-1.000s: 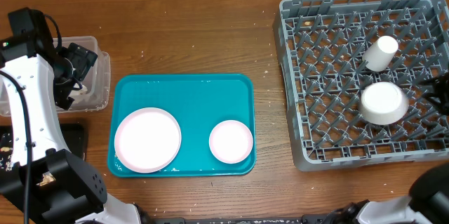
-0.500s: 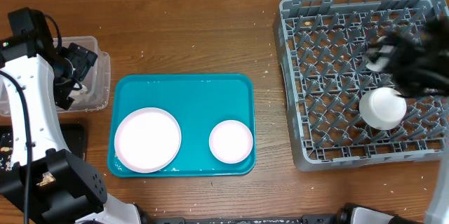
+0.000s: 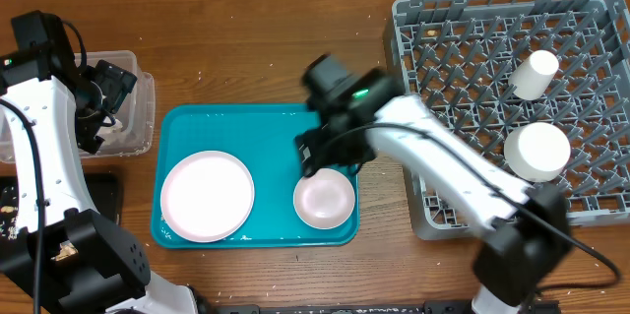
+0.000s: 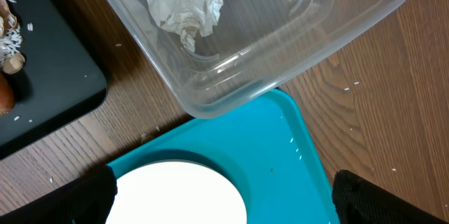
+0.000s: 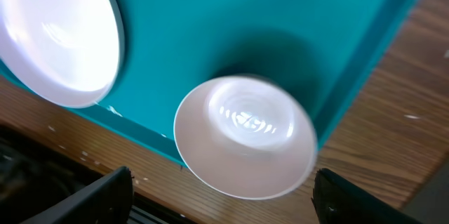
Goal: Sort waste into correct bins and load items into the dishwasher
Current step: 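Reach the right gripper to the small pink-rimmed plate and grasp it, then carry the small plate to the rack's right side and release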
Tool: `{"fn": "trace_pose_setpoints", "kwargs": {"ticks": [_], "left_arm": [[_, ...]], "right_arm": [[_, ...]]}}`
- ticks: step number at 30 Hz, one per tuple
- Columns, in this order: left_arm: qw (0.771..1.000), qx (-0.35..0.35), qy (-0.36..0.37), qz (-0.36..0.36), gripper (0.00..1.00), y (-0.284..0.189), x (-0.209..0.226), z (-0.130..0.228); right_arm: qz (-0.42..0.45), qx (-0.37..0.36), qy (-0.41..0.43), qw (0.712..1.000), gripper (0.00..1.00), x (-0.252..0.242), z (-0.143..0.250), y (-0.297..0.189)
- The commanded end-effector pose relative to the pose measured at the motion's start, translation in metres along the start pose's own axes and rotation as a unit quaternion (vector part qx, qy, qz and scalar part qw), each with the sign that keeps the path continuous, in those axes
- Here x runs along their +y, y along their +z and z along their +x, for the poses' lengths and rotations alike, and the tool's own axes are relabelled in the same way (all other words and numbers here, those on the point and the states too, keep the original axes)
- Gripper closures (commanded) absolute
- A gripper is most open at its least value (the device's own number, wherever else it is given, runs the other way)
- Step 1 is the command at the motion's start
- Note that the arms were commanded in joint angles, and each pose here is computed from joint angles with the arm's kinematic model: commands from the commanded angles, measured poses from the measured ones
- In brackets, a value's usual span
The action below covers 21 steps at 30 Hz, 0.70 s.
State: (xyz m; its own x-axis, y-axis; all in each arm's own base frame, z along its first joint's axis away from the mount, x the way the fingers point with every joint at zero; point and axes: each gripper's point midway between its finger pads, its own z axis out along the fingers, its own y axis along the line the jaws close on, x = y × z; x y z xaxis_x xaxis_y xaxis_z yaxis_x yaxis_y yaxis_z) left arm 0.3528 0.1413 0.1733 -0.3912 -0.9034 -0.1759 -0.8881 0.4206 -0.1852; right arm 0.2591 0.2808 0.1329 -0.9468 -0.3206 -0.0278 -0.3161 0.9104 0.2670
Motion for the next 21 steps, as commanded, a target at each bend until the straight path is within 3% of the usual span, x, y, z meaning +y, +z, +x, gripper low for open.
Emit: {"fn": "trace_pose_setpoints", "kwargs": {"ticks": [1, 6, 14, 16, 21], "left_arm": [[1.0, -0.013, -0.001, 0.002, 0.0, -0.005, -0.002, -0.006], [1.0, -0.013, -0.001, 0.002, 0.0, -0.005, -0.002, -0.006], [1.0, -0.013, -0.001, 0.002, 0.0, -0.005, -0.002, -0.006], [1.0, -0.013, -0.001, 0.002, 0.0, -0.005, -0.002, -0.006], [1.0, -0.013, -0.001, 0.002, 0.0, -0.005, -0.002, -0.006]], "right_arm": [[0.069, 0.011, -0.04, 0.997, 0.15, 0.011, 0.005, 0.035], [0.107, 0.058, -0.037, 0.992, 0.18, 0.008, 0.016, 0.088], [0.12, 0.082, -0.069, 0.987, 0.21, 0.015, 0.028, 0.113], [0.127, 0.081, -0.073, 0.986, 0.31, 0.015, 0.028, 0.115], [0.129, 0.077, -0.059, 0.987, 0.76, 0.017, 0.027, 0.11]]}}
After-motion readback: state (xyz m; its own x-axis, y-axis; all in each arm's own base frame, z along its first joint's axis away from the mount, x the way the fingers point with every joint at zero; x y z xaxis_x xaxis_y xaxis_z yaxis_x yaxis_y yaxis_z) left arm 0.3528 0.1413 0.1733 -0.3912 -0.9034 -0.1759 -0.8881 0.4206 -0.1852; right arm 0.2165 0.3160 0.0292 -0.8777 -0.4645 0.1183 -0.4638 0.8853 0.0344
